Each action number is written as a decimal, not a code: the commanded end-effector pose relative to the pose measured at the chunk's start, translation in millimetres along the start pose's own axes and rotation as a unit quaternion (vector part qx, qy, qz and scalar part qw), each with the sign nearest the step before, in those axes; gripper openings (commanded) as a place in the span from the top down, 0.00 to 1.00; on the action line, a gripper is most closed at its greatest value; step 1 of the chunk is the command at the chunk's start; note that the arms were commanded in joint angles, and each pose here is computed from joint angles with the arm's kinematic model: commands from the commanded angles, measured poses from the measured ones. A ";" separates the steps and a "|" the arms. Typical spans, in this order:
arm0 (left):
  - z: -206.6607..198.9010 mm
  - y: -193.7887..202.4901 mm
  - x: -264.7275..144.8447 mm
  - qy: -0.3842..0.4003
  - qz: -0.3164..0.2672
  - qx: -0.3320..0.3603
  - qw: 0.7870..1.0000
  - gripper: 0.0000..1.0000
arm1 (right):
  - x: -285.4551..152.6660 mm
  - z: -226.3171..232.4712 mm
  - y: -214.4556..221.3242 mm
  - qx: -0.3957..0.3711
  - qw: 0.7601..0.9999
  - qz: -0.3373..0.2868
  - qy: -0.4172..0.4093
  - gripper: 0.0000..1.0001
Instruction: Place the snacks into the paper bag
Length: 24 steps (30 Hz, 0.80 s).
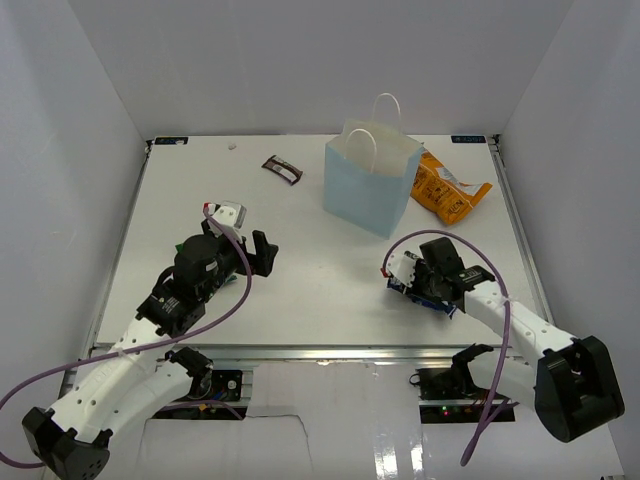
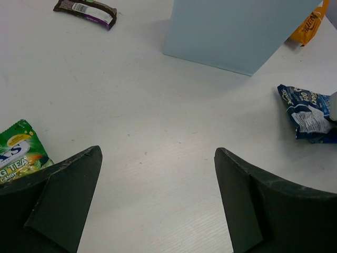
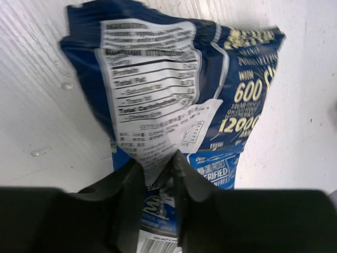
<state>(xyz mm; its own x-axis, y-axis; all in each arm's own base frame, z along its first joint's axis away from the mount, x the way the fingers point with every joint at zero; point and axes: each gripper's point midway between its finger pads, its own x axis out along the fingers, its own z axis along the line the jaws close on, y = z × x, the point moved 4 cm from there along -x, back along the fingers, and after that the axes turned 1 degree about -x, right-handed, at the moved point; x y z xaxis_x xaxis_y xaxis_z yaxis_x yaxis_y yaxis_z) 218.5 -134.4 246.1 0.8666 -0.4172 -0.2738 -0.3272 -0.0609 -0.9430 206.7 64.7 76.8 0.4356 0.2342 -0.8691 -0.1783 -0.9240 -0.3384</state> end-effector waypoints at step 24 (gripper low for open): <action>7.0 -2.2 -6.0 -0.021 -0.016 0.004 1.000 0.02 | -242.1 -96.2 -208.5 -0.035 0.878 -0.478 0.001 0.92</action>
<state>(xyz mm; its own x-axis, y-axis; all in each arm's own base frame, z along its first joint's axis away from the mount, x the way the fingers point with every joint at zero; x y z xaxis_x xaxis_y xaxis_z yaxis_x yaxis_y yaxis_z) 215.2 -128.4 252.6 0.8833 -0.4016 -0.2420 -0.2968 -0.0793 -0.9517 222.2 158.1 327.4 0.4079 0.8453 -0.3450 0.2278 -0.4601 -0.8581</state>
